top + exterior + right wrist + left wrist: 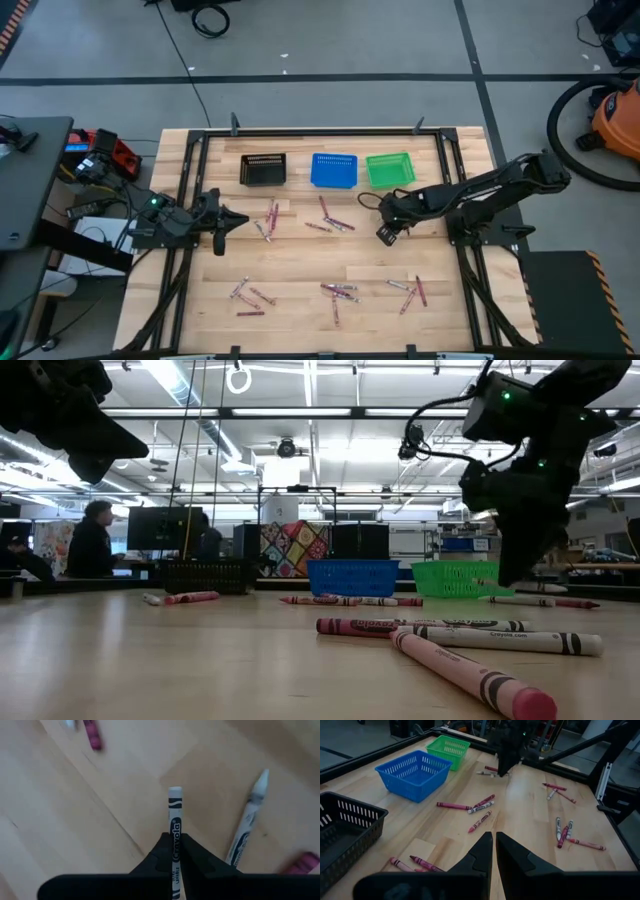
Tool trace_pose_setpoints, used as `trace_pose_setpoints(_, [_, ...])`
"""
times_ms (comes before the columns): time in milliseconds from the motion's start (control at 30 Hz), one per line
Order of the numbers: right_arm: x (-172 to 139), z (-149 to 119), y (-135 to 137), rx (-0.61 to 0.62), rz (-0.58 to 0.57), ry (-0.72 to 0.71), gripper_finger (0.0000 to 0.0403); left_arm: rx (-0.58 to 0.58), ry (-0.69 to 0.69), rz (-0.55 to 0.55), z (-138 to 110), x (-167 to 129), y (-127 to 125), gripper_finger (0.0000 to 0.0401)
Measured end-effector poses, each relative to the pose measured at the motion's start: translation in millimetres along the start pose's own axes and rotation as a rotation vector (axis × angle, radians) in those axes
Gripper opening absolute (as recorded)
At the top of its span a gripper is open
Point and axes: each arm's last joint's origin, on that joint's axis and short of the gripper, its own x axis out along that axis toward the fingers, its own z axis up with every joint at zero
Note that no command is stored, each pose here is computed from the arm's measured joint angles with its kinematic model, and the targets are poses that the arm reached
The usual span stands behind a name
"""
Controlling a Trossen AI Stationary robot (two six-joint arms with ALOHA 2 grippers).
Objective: Sort crayons
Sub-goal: Put the white crayon into the green bin
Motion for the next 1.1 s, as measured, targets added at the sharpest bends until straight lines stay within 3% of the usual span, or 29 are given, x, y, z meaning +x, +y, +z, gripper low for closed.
trace_pose_setpoints(400, [-39,28,-27,0.018,0.05,-0.225,0.0021,0.083,0.012,0.102,-5,7,-1,0.0034])
trace_pose_setpoints(567, [-50,44,-48,0.018,0.016,-0.325,0.0021,0.079,-0.034,0.177,-4,7,1,0.0034])
trace_pose_setpoints(900, [-48,70,-88,-0.051,-0.133,-0.413,0.0021,0.049,-0.08,0.196,0,7,0,0.0034])
trace_pose_setpoints(1100, [-42,78,-102,-0.109,-0.141,-0.393,0.0021,0.006,-0.085,0.196,1,7,0,0.0034])
